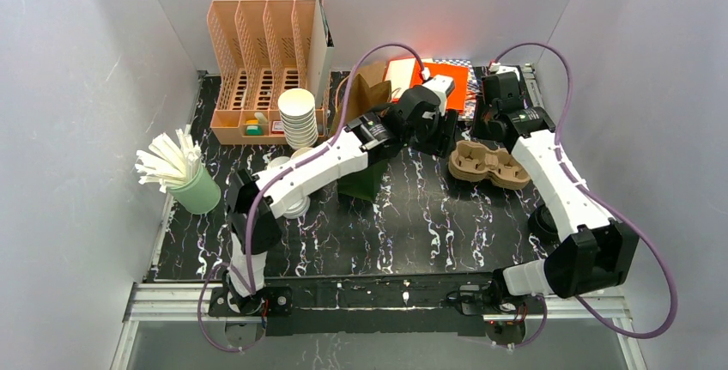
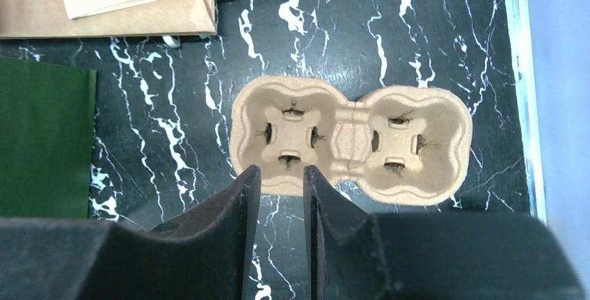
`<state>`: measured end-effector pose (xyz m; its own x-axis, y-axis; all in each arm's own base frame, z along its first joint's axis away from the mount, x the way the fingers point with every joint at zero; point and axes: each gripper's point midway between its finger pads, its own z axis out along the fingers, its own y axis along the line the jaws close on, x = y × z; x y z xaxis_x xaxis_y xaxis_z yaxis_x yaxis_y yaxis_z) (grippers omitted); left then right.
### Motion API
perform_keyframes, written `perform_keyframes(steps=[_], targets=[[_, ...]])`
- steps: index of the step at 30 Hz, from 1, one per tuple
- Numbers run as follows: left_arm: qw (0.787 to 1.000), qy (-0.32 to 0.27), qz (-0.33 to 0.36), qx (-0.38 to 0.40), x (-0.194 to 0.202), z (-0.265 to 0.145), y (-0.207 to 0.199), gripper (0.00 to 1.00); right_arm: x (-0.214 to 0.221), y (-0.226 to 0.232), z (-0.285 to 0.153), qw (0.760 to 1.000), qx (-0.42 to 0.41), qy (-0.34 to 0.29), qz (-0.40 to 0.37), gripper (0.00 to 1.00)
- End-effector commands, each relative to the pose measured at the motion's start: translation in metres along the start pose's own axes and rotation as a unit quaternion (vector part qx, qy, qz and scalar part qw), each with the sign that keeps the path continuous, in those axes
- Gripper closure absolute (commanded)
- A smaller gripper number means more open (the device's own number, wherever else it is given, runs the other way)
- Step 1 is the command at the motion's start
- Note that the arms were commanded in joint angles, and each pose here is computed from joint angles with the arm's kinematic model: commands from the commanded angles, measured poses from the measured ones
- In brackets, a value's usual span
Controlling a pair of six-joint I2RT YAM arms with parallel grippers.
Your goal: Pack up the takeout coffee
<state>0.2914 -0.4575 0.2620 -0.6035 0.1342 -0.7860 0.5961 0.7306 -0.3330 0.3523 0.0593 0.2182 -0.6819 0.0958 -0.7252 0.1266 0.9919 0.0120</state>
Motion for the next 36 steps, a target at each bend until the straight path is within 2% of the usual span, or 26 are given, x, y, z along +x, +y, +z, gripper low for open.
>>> perform_keyframes(steps=[1,2,5,6,8,13,21,26,30,36], targets=[[1.0,0.009,-0.011,0.024,-0.001,0.011,-0.011,0.47,0.009,-0.027,0.007,0.999,0.035,0.028,0.017,0.61],[0.999,0.014,-0.013,0.028,0.001,0.015,-0.013,0.48,0.013,-0.034,0.012,0.998,0.032,0.044,0.035,0.54],[0.999,0.022,-0.018,0.03,0.005,0.027,-0.014,0.48,0.025,-0.049,0.027,0.994,0.017,0.076,0.076,0.25],[0.999,0.022,-0.018,0.03,0.005,0.029,-0.014,0.47,0.028,-0.05,0.032,0.993,0.017,0.08,0.081,0.2],[0.999,0.023,-0.019,0.026,0.006,0.035,-0.013,0.47,0.035,-0.052,0.044,0.992,0.023,0.09,0.083,0.17],[0.999,0.023,-0.018,0.022,0.005,0.038,-0.013,0.47,0.058,-0.053,0.072,0.986,0.037,0.131,0.092,0.22],[1.0,0.024,-0.009,0.003,0.009,0.032,-0.003,0.46,0.084,-0.062,0.097,0.981,0.069,0.163,0.08,0.19],[1.0,0.022,-0.004,-0.001,0.008,0.03,-0.001,0.46,0.094,-0.065,0.104,0.978,0.079,0.176,0.075,0.33],[1.0,0.023,-0.003,-0.003,0.007,0.031,-0.001,0.46,0.085,-0.063,0.097,0.979,0.074,0.171,0.077,0.47],[1.0,0.026,-0.001,-0.003,0.009,0.032,0.0,0.46,0.067,-0.065,0.072,0.982,0.072,0.157,0.081,0.54]])
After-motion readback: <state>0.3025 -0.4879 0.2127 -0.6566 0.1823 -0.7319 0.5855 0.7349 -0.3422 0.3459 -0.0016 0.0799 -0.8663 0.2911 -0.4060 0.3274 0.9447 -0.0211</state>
